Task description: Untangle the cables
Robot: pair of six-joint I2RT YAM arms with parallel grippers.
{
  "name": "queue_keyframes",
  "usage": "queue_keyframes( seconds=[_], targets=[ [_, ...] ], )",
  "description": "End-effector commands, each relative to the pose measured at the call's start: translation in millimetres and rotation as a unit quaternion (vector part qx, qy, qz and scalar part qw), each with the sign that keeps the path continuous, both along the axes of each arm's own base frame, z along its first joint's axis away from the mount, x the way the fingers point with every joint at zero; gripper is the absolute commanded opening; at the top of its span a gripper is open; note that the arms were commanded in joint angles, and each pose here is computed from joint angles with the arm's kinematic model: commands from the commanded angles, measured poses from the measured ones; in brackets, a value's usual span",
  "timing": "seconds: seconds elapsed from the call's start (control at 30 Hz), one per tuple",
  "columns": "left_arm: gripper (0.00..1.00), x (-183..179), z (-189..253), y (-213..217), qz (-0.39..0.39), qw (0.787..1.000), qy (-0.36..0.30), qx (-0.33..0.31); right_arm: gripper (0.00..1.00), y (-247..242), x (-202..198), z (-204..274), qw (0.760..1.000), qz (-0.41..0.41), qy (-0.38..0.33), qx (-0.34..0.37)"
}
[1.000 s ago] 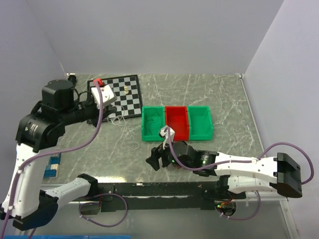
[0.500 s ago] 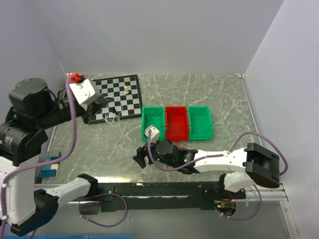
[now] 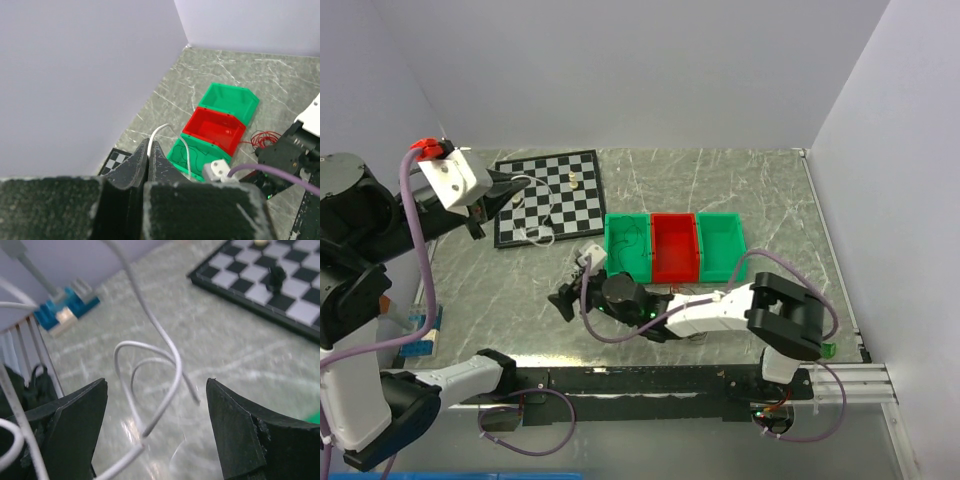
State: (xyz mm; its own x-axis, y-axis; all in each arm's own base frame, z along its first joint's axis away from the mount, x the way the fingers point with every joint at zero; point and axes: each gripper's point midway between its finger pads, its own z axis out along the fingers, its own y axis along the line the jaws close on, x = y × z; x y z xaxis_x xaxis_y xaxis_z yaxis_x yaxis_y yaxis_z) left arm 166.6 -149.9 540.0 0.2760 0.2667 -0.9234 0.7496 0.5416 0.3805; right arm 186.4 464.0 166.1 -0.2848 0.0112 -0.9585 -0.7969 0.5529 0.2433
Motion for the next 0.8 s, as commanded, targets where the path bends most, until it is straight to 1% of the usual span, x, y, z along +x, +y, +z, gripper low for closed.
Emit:
queue_keyframes(
  seconds=[0.0, 0.1, 0.17, 0.23, 0.27, 0.3, 0.33, 0.4, 0.43, 0.53, 0.63, 0.67, 0.77],
  targets=[
    [0.01, 2, 12, 5, 0.021, 1.0, -0.005, -0.014, 0.85, 31, 16, 43, 0.997, -0.009, -0.041, 0.069],
    [0.01, 3, 18, 9, 0.032, 0.999, -0.017, -0.019, 0.79, 41, 28, 28, 0.998, -0.032, -0.033, 0.044],
    [0.01, 4, 23, 13, 0.043, 0.998, -0.029, -0.023, 0.68, 41, 28, 23, 0.999, -0.035, -0.018, 0.031],
    [0.01, 10, 33, 19, 0.067, 0.996, -0.048, -0.035, 0.5, 36, 24, 20, 0.999, -0.032, -0.002, 0.028],
    [0.01, 16, 39, 25, 0.091, 0.993, -0.057, -0.049, 0.39, 32, 21, 16, 0.999, -0.03, 0.006, 0.024],
    [0.01, 26, 51, 37, 0.137, 0.985, -0.073, -0.075, 0.24, 25, 18, 10, 0.999, -0.03, 0.014, 0.017],
    [0.01, 32, 64, 51, 0.179, 0.974, -0.089, -0.105, 0.16, 20, 14, 6, 0.999, -0.025, 0.019, 0.013],
    [0.01, 33, 95, 72, 0.228, 0.951, -0.138, -0.155, 0.03, 6, 8, 1, 0.999, -0.023, 0.028, 0.004],
    [0.01, 32, 105, 77, 0.239, 0.943, -0.156, -0.169, 0.0, -2, 5, -4, 0.999, -0.024, 0.035, -0.002],
    [0.01, 17, 137, 96, 0.262, 0.914, -0.216, -0.22, 0.0, -25, -6, -11, 0.998, -0.027, 0.059, -0.004],
    [0.01, 3, 167, 117, 0.287, 0.879, -0.27, -0.269, 0.0, -42, -16, -22, 0.996, -0.026, 0.083, -0.01],
    [0.01, -3, 177, 123, 0.294, 0.866, -0.291, -0.282, 0.0, -46, -18, -26, 0.995, -0.027, 0.092, -0.013],
    [0.01, -16, 203, 139, 0.315, 0.835, -0.337, -0.299, 0.0, -54, -26, -42, 0.992, -0.025, 0.117, -0.027]
  ],
)
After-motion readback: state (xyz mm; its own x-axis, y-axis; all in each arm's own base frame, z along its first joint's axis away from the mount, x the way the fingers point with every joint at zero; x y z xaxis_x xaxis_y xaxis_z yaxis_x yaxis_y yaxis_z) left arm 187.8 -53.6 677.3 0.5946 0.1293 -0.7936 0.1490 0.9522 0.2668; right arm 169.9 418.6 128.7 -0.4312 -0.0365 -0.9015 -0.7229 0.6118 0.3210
